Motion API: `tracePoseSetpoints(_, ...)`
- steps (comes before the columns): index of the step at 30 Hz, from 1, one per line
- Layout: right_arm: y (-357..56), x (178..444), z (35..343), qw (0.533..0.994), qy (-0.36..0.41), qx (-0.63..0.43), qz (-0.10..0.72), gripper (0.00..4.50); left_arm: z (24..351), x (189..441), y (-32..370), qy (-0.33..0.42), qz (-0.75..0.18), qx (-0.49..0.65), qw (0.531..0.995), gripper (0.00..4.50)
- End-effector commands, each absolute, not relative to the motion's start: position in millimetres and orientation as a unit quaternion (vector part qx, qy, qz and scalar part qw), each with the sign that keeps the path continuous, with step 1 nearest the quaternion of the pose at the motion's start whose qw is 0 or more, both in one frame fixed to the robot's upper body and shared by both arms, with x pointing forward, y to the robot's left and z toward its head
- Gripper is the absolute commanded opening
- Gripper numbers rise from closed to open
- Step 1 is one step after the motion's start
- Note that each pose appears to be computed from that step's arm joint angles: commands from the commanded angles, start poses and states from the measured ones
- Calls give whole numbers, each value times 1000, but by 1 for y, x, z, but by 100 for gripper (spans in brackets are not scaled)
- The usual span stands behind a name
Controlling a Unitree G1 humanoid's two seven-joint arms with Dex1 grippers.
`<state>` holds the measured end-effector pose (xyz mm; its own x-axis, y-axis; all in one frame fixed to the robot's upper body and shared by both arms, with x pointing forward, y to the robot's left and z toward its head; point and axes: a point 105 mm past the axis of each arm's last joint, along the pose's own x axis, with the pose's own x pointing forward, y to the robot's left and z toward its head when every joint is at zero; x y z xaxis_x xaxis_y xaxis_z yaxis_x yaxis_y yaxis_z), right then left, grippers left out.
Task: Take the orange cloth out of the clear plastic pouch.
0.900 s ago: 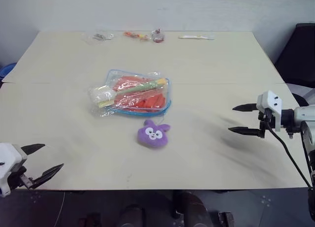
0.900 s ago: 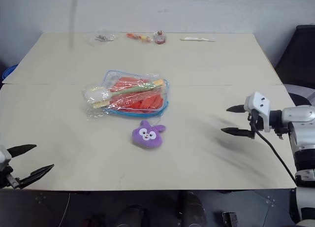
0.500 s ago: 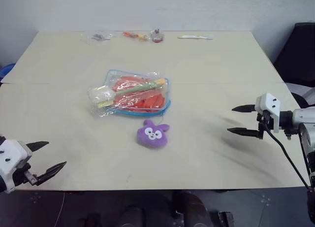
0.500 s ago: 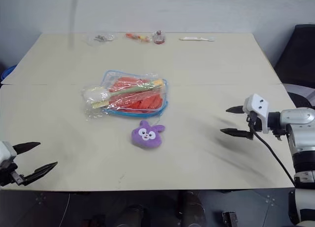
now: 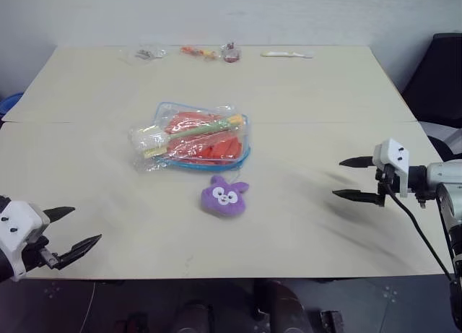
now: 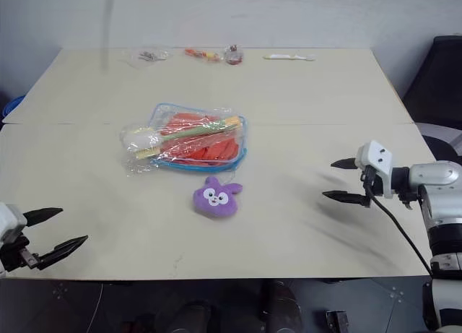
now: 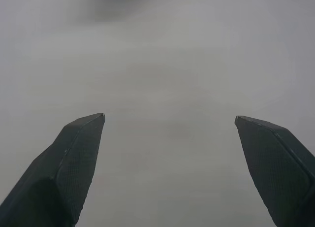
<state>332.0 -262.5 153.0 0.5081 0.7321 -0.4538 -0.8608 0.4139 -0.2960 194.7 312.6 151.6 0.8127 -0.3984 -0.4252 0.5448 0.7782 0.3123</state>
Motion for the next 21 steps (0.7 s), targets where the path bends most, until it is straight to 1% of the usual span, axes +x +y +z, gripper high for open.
tracePoseSetpoints(1,-261,331,165,837,103,-247,477,449,159,197,308,155,-258,225,927,450)
tracePoseSetpoints(5,-254,328,163,834,102,-233,490,449,165,201,303,144,-257,224,929,450)
tracePoseSetpoints(7,-239,323,168,827,81,-223,509,449,171,204,294,135,-269,213,929,450)
tracePoseSetpoints(9,-224,319,174,822,57,-221,522,449,186,214,279,108,-294,202,928,450)
tracePoseSetpoints(13,-182,317,187,820,4,-198,536,449,227,258,264,41,-292,208,933,450)
tracePoseSetpoints(15,-163,311,191,811,-12,-189,553,449,238,275,257,24,-302,221,927,450)
tracePoseSetpoints(18,-137,303,196,798,-33,-179,575,449,246,302,249,14,-318,232,919,450)
tracePoseSetpoints(21,-120,296,201,785,-47,-178,592,449,242,324,244,23,-335,258,906,450)
